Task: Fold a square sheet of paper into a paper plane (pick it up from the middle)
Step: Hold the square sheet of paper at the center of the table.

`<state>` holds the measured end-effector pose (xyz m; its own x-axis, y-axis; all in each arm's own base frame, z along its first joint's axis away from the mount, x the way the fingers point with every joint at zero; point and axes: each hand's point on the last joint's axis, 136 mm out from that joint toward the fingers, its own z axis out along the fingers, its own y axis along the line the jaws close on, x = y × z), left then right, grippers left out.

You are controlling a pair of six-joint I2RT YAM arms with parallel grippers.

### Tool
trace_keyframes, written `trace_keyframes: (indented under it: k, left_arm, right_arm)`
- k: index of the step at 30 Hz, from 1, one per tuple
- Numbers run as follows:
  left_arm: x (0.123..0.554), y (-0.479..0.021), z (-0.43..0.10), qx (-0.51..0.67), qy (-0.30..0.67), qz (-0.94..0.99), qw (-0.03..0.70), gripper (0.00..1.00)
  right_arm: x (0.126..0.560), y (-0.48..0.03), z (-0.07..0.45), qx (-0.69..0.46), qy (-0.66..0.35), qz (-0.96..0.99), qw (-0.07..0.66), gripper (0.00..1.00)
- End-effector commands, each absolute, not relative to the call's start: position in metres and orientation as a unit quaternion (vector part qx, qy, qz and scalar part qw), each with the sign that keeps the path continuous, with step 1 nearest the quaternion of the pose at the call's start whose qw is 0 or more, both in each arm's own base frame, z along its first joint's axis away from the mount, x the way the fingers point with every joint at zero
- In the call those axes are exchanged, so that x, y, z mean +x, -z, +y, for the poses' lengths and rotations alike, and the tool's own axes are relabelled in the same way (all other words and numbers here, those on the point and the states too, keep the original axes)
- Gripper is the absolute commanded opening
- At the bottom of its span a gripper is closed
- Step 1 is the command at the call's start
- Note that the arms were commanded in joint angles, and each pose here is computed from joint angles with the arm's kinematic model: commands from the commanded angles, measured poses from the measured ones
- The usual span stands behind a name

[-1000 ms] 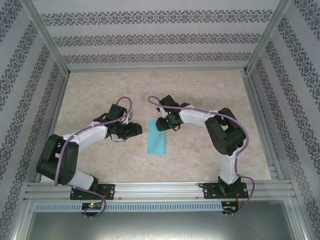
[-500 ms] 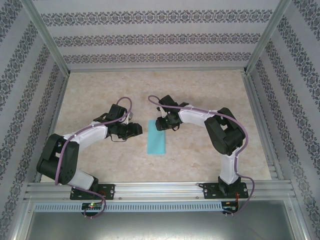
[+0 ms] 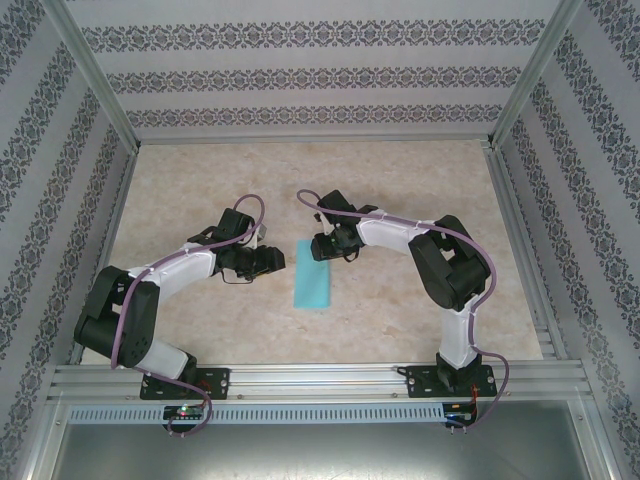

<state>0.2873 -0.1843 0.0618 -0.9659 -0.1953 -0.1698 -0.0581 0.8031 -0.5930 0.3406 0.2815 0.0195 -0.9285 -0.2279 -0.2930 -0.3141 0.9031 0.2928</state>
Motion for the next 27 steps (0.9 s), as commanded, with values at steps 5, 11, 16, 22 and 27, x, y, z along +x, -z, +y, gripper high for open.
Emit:
trace_keyframes:
  k: [5, 11, 16, 22, 27]
  left_arm:
    - [0.294, -0.065, -0.185, -0.061, 0.318, 0.938, 0.122, 0.52]
    - [0.293, -0.066, -0.187, -0.063, 0.324, 0.936, 0.121, 0.52]
    - [0.293, -0.067, -0.189, -0.063, 0.329, 0.934, 0.121, 0.53]
    - [0.293, -0.066, -0.189, -0.064, 0.330, 0.934, 0.121, 0.52]
    - [0.293, -0.065, -0.189, -0.064, 0.330, 0.934, 0.118, 0.53]
  right_arm:
    - [0.342, -0.007, 0.279, -0.130, -0.151, 0.972, 0.121, 0.42]
    - [0.344, -0.006, 0.277, -0.123, -0.148, 0.974, 0.120, 0.43]
    - [0.344, -0.005, 0.274, -0.118, -0.146, 0.975, 0.119, 0.43]
    - [0.343, -0.005, 0.270, -0.109, -0.143, 0.976, 0.122, 0.43]
    - [0.343, -0.004, 0.268, -0.099, -0.143, 0.977, 0.121, 0.42]
